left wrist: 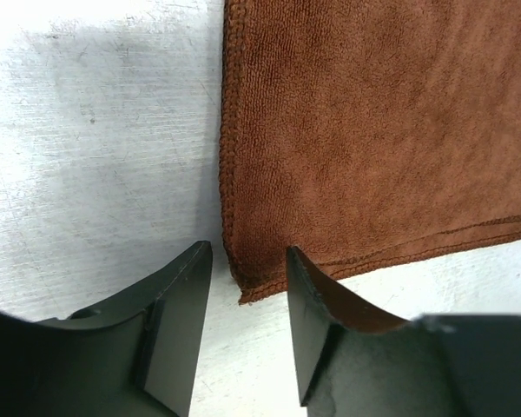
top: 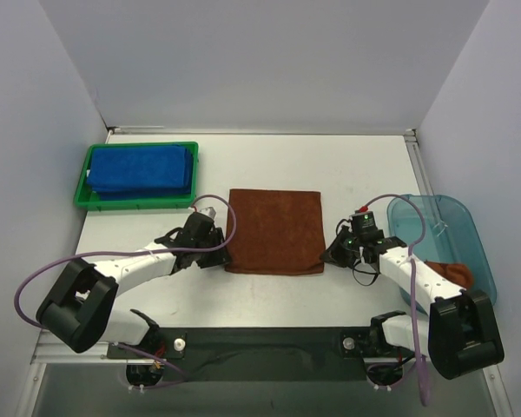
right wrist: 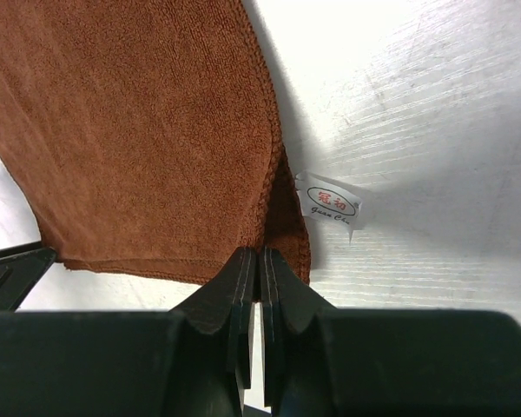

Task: Fold and stack the towels
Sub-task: Fold the towel

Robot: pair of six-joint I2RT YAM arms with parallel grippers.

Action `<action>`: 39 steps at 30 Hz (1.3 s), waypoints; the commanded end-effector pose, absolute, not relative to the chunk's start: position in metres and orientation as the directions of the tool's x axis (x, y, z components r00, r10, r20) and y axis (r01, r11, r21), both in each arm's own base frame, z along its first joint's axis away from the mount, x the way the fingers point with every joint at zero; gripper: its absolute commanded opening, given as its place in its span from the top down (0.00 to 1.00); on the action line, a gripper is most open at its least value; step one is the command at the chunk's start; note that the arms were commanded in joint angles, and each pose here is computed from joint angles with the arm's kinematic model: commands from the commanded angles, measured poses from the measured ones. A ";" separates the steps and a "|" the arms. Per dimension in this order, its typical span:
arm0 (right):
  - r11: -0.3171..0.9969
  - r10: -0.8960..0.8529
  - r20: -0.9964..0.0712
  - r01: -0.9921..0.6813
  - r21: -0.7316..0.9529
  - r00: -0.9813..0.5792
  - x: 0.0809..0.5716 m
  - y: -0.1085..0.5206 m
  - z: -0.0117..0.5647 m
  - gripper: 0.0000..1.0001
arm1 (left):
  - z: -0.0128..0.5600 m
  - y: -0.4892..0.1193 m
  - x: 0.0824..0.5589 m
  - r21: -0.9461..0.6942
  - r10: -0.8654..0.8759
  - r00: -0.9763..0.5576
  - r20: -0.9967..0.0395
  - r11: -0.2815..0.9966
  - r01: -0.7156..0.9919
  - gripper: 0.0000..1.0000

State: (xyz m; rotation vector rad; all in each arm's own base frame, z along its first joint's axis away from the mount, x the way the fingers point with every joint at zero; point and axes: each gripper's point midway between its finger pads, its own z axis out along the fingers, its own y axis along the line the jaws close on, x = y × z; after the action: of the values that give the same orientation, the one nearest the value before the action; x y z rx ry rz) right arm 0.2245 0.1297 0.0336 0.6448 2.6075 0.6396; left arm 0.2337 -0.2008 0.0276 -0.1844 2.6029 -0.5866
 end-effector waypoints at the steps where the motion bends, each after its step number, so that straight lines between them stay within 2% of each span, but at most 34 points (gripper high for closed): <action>1: 0.806 0.501 -0.266 0.332 0.490 -0.823 0.226 0.128 0.039 0.97 | 0.040 -0.209 0.245 -0.440 -0.217 -0.871 -0.442 0.898 -0.001 0.52; 8: 0.811 0.497 -0.264 0.334 0.480 -0.826 0.224 0.127 0.036 0.97 | 0.041 -0.210 0.245 -0.436 -0.210 -0.871 -0.445 0.900 0.006 0.69; 13: 0.815 0.494 -0.265 0.334 0.474 -0.828 0.224 0.127 0.034 0.97 | 0.041 -0.212 0.245 -0.440 -0.207 -0.874 -0.439 0.898 0.008 0.72; 18: 0.816 0.492 -0.267 0.333 0.472 -0.828 0.223 0.126 0.034 0.97 | 0.047 -0.214 0.249 -0.441 -0.209 -0.869 -0.449 0.898 0.012 0.85; 29: 0.821 0.483 -0.281 0.317 0.475 -0.829 0.228 0.128 0.040 0.97 | 0.061 -0.214 0.258 -0.414 -0.182 -0.861 -0.474 0.909 0.036 0.89; 31: 0.822 0.482 -0.283 0.317 0.472 -0.829 0.228 0.127 0.039 0.97 | 0.061 -0.214 0.257 -0.413 -0.182 -0.862 -0.472 0.910 0.034 0.93; 32: 0.824 0.480 -0.284 0.315 0.471 -0.830 0.228 0.127 0.039 0.98 | 0.061 -0.214 0.258 -0.414 -0.182 -0.862 -0.473 0.909 0.035 1.00; 39: 0.826 0.472 -0.333 0.276 0.492 -0.816 0.246 0.130 0.066 1.00 | 0.088 -0.222 0.270 -0.425 -0.177 -0.848 -0.500 0.903 0.061 1.00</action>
State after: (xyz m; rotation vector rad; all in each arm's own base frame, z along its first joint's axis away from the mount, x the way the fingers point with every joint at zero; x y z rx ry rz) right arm 0.2287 0.1293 0.0406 0.5968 2.6123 0.6046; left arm 0.2499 -0.2109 0.0544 -0.1175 2.5959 -0.5551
